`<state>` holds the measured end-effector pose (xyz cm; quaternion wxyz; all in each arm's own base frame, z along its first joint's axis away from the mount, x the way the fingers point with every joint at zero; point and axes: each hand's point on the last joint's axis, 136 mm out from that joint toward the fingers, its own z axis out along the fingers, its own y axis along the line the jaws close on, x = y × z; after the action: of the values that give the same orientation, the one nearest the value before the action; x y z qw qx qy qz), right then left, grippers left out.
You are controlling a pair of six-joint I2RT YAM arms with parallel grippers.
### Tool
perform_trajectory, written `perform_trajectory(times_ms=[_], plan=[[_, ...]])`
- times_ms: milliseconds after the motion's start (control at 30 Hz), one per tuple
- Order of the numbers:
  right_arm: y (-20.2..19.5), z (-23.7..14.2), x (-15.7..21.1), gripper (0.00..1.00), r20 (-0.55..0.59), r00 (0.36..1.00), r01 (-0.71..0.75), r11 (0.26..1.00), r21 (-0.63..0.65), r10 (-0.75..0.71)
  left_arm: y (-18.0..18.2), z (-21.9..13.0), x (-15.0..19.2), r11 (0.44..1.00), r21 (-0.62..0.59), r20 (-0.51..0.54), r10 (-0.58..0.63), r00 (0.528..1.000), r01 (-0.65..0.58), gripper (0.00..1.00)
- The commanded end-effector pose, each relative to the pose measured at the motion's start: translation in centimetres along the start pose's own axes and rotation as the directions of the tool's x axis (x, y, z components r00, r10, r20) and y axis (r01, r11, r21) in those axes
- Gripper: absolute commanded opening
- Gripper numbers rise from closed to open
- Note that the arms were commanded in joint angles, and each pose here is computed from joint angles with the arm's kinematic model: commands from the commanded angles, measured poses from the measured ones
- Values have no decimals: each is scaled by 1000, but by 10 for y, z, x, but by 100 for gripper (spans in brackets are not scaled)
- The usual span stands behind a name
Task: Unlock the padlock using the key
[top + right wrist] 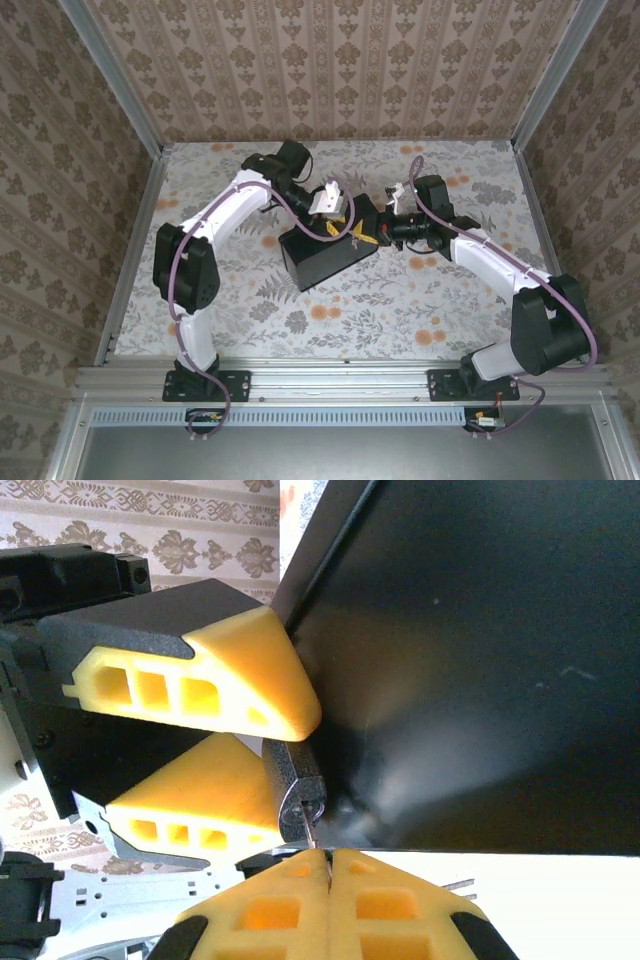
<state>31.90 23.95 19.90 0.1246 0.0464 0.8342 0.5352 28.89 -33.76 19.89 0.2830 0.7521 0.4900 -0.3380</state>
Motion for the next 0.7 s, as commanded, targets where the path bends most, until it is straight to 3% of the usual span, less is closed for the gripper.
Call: perform_trajectory(times_ms=[0,200,267,500,667], plan=[[16,1,-1,0,21,995,94,995,-41,-93,-3,17,13,999,41,-15,-23,1000,23,30],[10,-6,-6,0,131,987,87,995,43,-92,-4,20,18,998,39,-11,-47,999,47,24],[18,-4,-5,0,167,980,111,994,10,-112,-3,20,17,998,37,1,-52,999,52,24],[25,17,-4,0,105,988,121,992,-35,-117,-5,21,11,997,51,32,-54,998,52,21],[53,20,-6,0,106,989,123,979,-164,-106,-3,22,12,997,40,30,-68,997,67,19]])
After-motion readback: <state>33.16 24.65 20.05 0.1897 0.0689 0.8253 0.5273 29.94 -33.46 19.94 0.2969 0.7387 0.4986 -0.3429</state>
